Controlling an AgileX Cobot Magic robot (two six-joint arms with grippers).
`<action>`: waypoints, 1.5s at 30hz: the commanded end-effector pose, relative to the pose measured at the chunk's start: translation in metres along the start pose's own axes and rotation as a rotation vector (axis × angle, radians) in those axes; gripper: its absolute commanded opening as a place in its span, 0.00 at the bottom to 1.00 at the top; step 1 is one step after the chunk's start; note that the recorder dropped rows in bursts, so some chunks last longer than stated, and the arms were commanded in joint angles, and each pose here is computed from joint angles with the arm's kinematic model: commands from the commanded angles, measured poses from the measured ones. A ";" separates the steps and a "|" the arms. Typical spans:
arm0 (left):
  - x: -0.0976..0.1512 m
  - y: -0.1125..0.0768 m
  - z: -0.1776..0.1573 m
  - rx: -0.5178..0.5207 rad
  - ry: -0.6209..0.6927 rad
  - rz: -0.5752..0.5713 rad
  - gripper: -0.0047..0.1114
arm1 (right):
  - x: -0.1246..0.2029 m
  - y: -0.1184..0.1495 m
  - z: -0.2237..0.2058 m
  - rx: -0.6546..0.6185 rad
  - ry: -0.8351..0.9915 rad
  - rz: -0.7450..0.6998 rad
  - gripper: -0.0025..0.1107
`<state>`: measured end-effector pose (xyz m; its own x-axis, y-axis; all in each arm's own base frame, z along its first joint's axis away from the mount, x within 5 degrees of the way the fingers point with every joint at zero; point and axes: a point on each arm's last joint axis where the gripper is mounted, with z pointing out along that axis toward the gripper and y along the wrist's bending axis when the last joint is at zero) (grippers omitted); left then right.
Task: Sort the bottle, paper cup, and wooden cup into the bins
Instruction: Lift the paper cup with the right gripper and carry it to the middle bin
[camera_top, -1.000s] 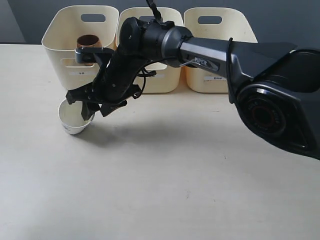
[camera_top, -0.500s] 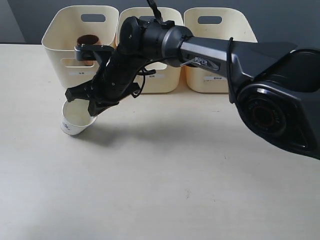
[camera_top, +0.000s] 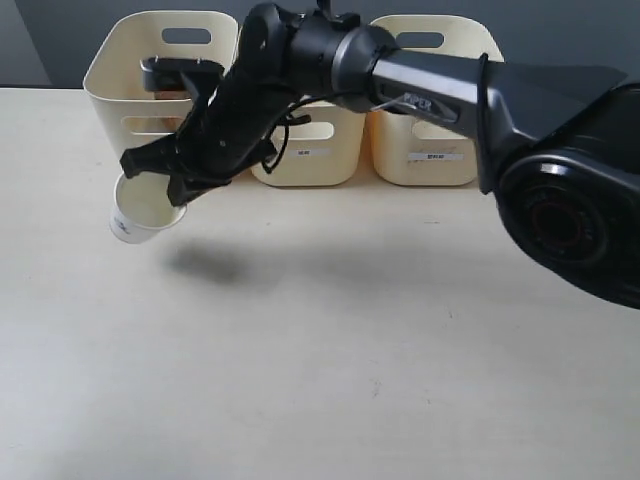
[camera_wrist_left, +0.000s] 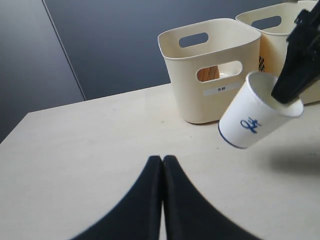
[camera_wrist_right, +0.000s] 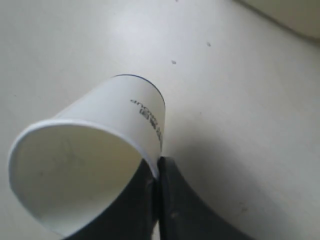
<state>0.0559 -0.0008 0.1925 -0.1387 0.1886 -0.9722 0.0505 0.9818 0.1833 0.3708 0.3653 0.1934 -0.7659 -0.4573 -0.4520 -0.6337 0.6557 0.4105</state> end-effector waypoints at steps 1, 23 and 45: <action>0.000 0.000 0.000 0.002 -0.009 -0.001 0.04 | -0.015 0.017 -0.046 0.038 -0.090 -0.089 0.02; 0.000 0.000 0.000 0.002 -0.009 -0.001 0.04 | -0.038 -0.037 -0.188 0.388 -0.352 0.095 0.02; 0.000 0.000 0.000 0.002 -0.009 -0.001 0.04 | -0.039 -0.098 -0.127 0.526 -0.356 0.208 0.02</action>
<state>0.0559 -0.0008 0.1925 -0.1387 0.1886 -0.9722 0.0505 0.9818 0.1833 0.4434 0.2470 0.2749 -0.7418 -0.1269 -0.6585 -0.2923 0.9449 0.1472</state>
